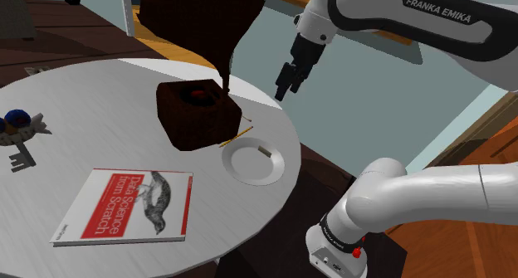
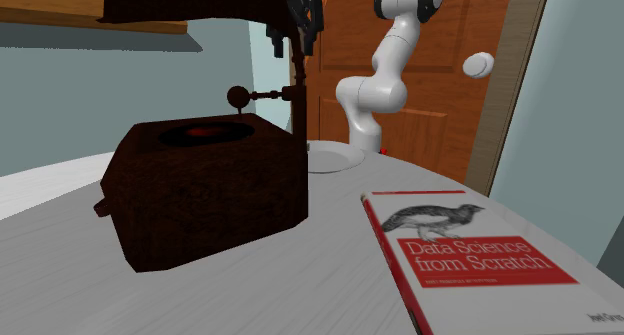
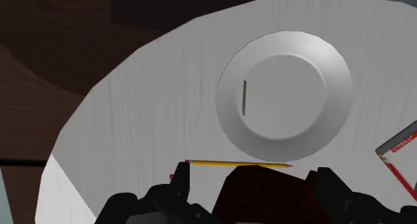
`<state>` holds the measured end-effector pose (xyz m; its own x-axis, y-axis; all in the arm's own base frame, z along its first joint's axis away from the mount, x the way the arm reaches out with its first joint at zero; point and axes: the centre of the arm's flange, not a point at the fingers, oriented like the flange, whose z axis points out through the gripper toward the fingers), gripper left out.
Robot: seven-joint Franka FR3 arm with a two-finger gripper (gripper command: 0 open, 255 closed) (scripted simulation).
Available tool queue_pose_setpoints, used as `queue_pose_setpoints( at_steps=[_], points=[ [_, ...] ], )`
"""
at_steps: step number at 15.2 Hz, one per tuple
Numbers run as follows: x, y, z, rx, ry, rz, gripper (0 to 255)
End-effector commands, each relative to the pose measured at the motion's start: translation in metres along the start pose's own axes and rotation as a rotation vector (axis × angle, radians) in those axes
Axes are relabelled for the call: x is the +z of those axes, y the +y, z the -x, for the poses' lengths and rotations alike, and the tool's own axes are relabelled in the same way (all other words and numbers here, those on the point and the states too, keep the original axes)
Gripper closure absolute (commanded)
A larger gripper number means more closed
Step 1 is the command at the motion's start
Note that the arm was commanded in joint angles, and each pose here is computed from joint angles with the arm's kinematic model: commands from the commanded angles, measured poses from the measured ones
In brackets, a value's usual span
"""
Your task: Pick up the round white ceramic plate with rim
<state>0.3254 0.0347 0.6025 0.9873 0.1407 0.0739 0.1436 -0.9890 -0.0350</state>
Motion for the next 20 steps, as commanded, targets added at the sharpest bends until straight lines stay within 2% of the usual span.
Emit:
queue_pose_setpoints(
  at_steps=[1,8,13,14,20],
  points=[
    [0.0,0.0,0.0,0.0,0.0,0.0,0],
    [0.096,0.09,0.001,-0.028,0.058,-0.375,0],
    [0.182,0.13,-0.004,-0.048,0.1,-0.643,0],
    [0.198,0.134,-0.005,-0.052,0.107,-0.69,0],
    [0.23,0.135,-0.003,-0.052,0.107,-0.69,0]
  ],
)
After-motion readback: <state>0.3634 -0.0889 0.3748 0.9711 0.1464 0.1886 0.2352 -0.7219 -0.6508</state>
